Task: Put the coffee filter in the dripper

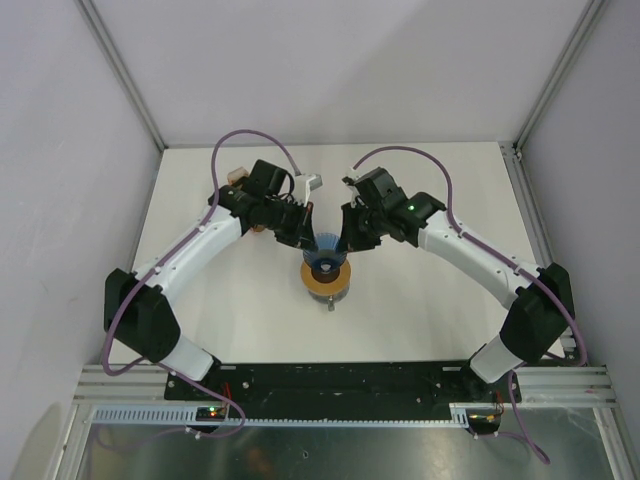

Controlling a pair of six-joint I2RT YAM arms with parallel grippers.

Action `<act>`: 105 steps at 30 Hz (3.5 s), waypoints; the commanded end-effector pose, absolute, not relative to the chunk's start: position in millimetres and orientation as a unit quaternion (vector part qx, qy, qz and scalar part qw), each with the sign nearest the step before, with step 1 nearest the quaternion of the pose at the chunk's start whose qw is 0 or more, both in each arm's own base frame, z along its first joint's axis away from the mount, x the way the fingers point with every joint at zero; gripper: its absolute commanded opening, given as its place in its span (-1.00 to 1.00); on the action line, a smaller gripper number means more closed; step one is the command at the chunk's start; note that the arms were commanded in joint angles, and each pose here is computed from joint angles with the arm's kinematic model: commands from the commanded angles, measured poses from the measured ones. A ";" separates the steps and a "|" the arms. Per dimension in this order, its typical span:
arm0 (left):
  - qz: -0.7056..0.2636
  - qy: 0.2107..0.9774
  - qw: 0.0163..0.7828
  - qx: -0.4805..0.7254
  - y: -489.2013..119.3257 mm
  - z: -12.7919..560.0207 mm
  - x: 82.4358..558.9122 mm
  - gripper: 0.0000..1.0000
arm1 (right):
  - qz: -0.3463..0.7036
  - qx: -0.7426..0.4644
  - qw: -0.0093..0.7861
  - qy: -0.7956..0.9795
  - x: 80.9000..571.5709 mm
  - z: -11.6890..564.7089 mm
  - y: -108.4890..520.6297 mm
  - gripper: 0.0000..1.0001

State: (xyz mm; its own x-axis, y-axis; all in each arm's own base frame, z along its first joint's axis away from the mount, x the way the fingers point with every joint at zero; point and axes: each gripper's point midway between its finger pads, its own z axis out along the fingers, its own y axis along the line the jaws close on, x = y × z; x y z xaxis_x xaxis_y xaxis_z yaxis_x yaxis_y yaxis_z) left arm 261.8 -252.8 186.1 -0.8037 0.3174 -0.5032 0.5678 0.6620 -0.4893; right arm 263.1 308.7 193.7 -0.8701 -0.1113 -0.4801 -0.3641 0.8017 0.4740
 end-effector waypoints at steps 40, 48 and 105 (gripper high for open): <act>-0.422 0.853 0.134 0.278 -265.9 190.8 224.5 -1.00 | 0.310 -0.152 0.172 0.923 253.7 161.7 319.8 -1.00; -0.434 0.846 0.134 0.279 -270.1 203.1 224.2 -1.00 | 0.317 -0.148 0.186 0.918 257.5 177.6 320.5 -1.00; -0.423 0.858 0.070 0.282 -260.7 163.5 209.6 -1.00 | 0.287 -0.150 0.120 0.939 244.1 118.7 317.6 -1.00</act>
State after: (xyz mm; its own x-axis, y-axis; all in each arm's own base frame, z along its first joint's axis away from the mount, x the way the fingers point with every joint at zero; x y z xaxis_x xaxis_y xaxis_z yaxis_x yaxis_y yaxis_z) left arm 249.6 -250.4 182.8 -0.8227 0.3072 -0.4783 0.5601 0.5825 -0.5891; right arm 252.7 316.3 182.4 -0.9078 -0.1349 -0.3970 -0.3532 0.7562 0.5508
